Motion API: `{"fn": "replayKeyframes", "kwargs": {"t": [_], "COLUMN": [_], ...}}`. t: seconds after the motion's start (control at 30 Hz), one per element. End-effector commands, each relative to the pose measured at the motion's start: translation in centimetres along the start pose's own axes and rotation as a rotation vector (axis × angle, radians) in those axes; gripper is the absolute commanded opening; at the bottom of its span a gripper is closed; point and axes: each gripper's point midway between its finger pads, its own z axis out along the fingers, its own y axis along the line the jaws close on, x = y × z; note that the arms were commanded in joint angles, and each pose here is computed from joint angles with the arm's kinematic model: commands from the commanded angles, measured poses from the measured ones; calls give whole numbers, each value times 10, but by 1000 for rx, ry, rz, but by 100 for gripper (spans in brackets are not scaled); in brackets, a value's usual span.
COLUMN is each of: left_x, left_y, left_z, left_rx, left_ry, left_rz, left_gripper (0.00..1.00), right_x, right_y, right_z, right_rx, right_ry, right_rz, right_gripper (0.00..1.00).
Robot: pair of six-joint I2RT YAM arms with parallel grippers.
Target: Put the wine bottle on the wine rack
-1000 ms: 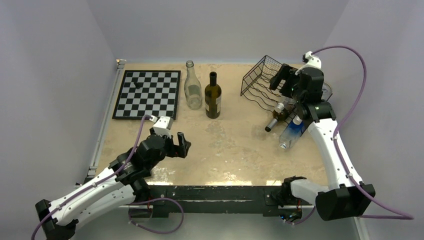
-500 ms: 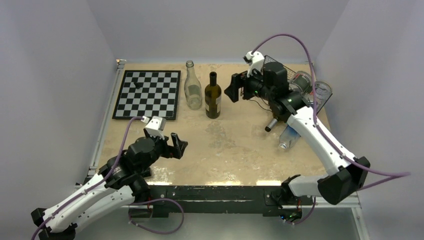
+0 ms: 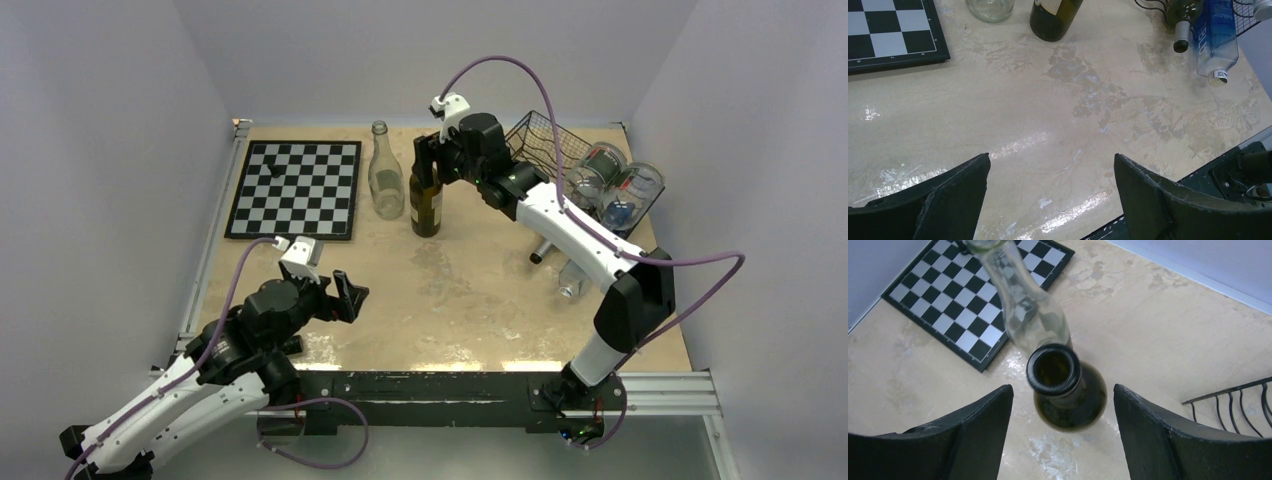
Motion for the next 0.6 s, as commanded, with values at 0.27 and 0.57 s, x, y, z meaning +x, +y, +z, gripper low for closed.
{"fn": "replayKeyframes", "kwargs": {"t": [0.27,0.57], "left_x": [-9,-6], "left_y": [-4,-9], "left_z": [-15,-14], "left_rx": [41,74], "left_ry": [-24,-18], "left_rz": [-11,-3], "left_gripper": [98,99], "right_x": [-25,-18], "right_y": [0,4], "right_z": [21,-7], "right_rx": [116,158], "right_ry": [-15,41], "right_rz": [-10,52], "right_gripper": [46,0]}}
